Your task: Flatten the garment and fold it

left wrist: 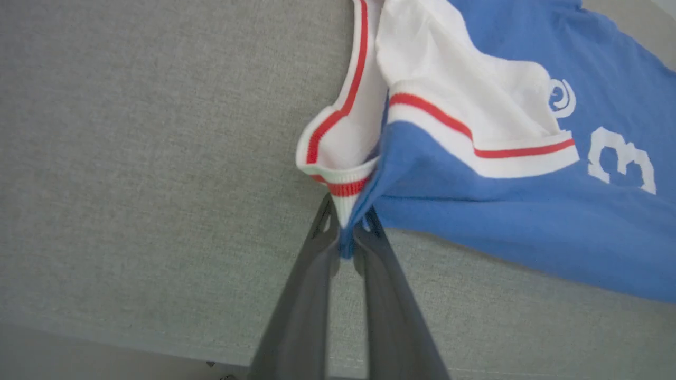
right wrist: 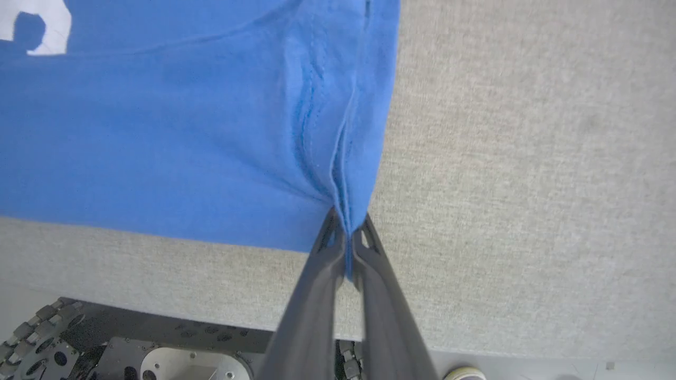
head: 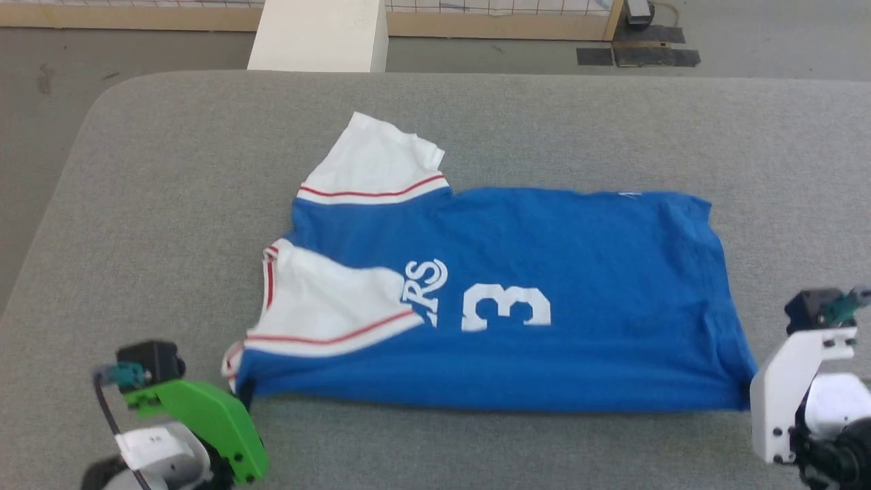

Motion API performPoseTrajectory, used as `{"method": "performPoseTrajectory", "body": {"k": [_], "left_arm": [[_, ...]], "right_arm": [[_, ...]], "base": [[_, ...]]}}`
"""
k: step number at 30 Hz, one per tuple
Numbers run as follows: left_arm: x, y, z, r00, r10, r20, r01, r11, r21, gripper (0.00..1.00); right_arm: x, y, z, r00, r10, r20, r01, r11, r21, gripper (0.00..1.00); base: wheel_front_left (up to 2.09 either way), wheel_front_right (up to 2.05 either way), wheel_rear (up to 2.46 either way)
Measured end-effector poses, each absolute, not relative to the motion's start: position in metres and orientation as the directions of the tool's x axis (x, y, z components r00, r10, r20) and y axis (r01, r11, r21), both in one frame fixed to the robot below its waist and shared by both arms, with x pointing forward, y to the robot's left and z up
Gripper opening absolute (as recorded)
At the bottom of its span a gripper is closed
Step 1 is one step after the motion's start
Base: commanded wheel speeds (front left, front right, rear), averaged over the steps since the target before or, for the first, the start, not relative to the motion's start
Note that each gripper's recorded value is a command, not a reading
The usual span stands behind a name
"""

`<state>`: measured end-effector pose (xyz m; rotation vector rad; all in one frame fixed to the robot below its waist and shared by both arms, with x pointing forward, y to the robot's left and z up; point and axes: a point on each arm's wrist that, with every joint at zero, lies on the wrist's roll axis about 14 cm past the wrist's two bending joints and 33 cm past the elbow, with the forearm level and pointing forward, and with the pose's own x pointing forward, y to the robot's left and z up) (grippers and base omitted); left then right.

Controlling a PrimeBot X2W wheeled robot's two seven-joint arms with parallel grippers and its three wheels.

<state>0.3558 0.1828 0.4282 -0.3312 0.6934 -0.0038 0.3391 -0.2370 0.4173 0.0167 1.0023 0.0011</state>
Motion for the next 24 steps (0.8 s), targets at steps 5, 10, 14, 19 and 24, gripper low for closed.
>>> {"method": "performPoseTrajectory", "body": {"k": [5,10,14,19,24], "left_arm": [[0.336,0.179,0.393,0.688,-0.123,-0.715,-0.158,0.936,-0.314,0.0],[0.327,0.18,0.377,0.638,-0.139,-0.757,-0.175,0.932,-0.319,1.0],[0.347,0.192,0.404,0.706,-0.112,-0.699,-0.128,0.951,-0.282,1.0],[0.401,0.199,0.477,0.883,-0.086,-0.461,-0.043,0.964,-0.261,1.0],[0.447,0.182,0.538,0.971,-0.136,-0.195,0.09,0.97,-0.226,1.0]], "right_arm": [[0.317,-0.231,0.387,0.44,0.028,-0.898,0.027,0.999,0.045,0.0],[0.314,-0.228,0.381,0.435,0.03,-0.9,0.035,0.998,0.05,0.47],[0.32,-0.236,0.396,0.497,0.016,-0.868,0.063,0.996,0.055,1.0],[0.363,-0.26,0.453,0.705,-0.058,-0.707,0.109,0.994,0.027,1.0],[0.408,-0.263,0.497,0.84,-0.074,-0.538,0.105,0.994,0.027,1.0]], "base": [[0.0,0.0,0.0],[0.0,0.0,0.0],[0.0,0.0,0.0],[0.0,0.0,0.0],[0.0,0.0,0.0]]}}
